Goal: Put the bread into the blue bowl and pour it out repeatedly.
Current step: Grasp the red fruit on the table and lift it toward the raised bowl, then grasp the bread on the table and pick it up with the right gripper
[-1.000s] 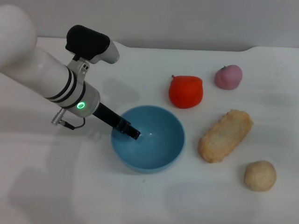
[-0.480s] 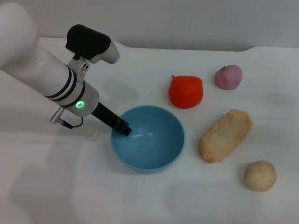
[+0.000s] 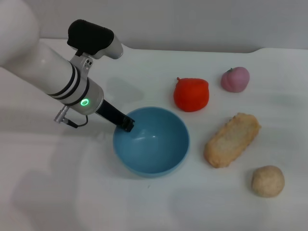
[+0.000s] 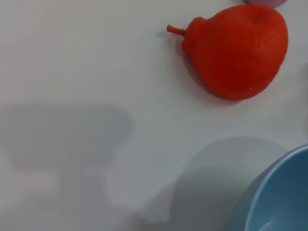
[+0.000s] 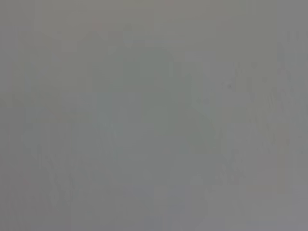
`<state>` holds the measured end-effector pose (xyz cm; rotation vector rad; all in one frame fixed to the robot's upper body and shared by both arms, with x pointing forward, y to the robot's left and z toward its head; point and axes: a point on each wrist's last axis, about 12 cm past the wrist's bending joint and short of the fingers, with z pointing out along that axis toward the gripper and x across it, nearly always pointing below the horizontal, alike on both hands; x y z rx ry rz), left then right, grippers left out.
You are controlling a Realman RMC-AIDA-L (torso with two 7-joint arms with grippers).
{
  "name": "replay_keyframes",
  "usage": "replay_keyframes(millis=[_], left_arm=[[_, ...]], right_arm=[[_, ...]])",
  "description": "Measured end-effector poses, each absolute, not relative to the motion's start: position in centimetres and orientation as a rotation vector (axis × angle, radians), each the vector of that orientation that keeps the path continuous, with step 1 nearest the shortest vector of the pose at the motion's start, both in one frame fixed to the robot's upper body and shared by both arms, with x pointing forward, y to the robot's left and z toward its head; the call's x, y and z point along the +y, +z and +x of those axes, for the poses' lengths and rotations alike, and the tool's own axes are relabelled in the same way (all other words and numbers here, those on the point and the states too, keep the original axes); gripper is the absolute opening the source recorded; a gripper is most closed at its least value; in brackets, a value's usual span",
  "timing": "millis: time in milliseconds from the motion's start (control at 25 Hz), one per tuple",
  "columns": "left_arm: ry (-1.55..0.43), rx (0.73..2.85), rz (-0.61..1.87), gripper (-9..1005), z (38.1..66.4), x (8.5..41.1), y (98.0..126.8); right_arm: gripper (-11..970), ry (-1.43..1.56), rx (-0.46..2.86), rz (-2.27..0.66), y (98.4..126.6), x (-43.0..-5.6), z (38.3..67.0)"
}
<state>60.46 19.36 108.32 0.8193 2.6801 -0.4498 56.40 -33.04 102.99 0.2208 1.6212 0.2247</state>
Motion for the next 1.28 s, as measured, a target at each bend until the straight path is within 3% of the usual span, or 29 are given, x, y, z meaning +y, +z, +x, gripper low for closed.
replay_keyframes(millis=[400, 640, 960, 1280], left_arm=[[-0.497, 2.699, 0.698, -1, 60.7, 19.8, 108.5], [-0.519, 2.697, 0.652, -2, 60.8, 20.1, 108.7], [-0.567, 2.666, 0.509, -1, 61.4, 21.6, 109.3], [-0.552, 2.654, 0.508, -2, 61.5, 22.1, 109.5]], right_arm=[[398, 0.432, 1.713, 0.57, 103.5, -35.0, 58.9], [398, 0.623, 1.825, 0.562, 104.9, -35.1, 60.2], [399, 0.812, 2.171, 0.324, 106.9, -33.1, 60.9], [399, 0.901, 2.52, -0.141, 111.3, -29.7, 61.7]])
